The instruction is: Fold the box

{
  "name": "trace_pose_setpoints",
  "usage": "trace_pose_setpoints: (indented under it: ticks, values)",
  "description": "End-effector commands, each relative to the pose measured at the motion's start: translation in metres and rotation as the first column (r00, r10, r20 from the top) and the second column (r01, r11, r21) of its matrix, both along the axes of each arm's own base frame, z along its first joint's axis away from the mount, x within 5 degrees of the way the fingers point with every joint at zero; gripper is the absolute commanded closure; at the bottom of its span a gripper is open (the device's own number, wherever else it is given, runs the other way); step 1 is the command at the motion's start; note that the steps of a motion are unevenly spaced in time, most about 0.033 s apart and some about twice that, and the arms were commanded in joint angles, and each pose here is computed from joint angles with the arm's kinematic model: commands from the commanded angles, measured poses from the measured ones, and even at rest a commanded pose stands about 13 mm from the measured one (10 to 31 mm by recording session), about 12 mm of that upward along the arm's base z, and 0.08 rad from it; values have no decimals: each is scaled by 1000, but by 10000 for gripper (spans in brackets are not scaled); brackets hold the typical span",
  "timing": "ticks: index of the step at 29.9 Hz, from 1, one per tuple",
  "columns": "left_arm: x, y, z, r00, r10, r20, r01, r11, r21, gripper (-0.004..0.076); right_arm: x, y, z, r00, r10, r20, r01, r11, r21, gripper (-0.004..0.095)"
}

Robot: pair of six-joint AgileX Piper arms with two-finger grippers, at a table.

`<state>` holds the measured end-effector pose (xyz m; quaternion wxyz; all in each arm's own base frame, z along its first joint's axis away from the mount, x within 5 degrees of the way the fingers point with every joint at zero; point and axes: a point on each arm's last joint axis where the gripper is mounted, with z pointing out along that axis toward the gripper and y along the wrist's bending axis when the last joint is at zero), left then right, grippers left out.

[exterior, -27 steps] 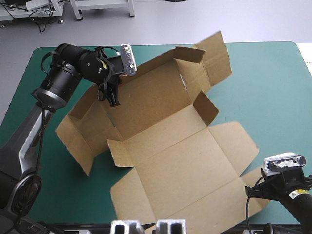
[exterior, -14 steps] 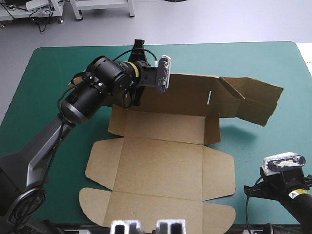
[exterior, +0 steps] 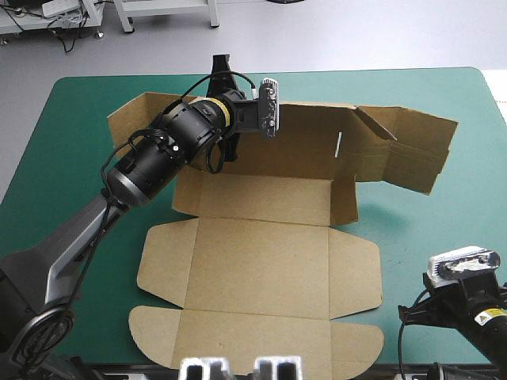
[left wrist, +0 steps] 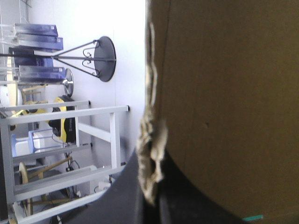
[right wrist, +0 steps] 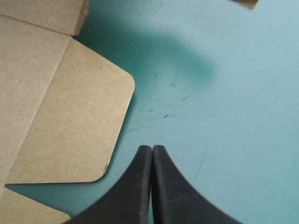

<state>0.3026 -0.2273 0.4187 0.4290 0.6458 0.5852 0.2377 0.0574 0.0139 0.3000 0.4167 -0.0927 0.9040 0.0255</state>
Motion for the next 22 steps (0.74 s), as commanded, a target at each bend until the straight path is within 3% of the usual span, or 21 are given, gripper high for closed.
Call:
trace_pose_setpoints:
  ticks: [1,11,22]
  values:
    - [-9,10,11,995,4,98,-2,1000,-24,734,-5,3,41,991,2,137,-2,1000,-2,930]
    - [-36,26,-54,998,-43,47,43,999,-2,734,-11,7,103,972,-7,234,-2,999,38,930]
    - [-57,41,-101,998,-67,-18,67,997,30,734,33,9,162,952,41,304,-100,979,180,931]
